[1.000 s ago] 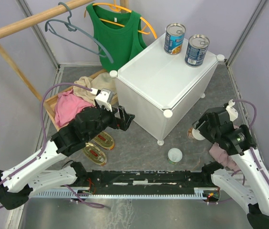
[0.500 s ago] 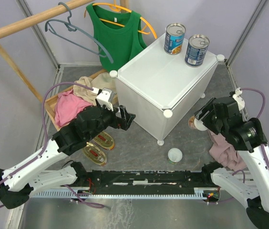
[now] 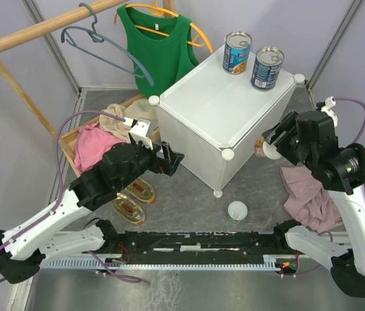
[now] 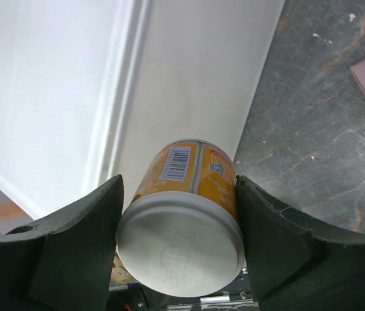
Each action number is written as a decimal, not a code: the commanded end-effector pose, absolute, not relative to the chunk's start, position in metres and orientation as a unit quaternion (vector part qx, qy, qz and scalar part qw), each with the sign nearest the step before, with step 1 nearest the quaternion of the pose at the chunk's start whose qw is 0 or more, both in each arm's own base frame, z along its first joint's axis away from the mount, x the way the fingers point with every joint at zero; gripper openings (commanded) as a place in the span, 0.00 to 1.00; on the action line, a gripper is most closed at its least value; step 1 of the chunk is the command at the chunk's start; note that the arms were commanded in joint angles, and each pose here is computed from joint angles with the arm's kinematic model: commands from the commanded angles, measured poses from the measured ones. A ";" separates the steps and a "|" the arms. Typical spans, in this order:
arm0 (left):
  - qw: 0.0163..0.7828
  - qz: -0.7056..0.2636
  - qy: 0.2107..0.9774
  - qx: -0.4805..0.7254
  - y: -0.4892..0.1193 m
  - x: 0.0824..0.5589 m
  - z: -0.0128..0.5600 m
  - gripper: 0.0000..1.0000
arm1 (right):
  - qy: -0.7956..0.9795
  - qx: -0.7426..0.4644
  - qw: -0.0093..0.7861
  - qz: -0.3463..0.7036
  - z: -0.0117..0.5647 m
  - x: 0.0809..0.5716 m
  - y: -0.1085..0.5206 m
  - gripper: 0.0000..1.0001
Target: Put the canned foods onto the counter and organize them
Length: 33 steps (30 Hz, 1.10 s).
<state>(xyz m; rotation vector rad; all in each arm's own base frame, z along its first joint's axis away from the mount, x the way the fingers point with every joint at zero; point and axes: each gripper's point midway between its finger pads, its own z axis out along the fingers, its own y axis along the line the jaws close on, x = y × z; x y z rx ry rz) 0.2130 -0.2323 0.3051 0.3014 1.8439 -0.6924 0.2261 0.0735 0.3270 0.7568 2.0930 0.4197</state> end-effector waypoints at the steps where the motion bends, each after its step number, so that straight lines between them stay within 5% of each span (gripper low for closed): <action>1: 0.566 -0.320 0.751 0.115 -0.237 0.214 0.337 0.99 | 0.803 0.292 0.475 0.213 0.378 0.243 0.082 0.01; 33: 0.579 -0.329 0.736 0.123 -0.252 0.224 0.358 0.99 | 0.782 0.267 0.489 0.278 0.435 0.330 0.140 0.01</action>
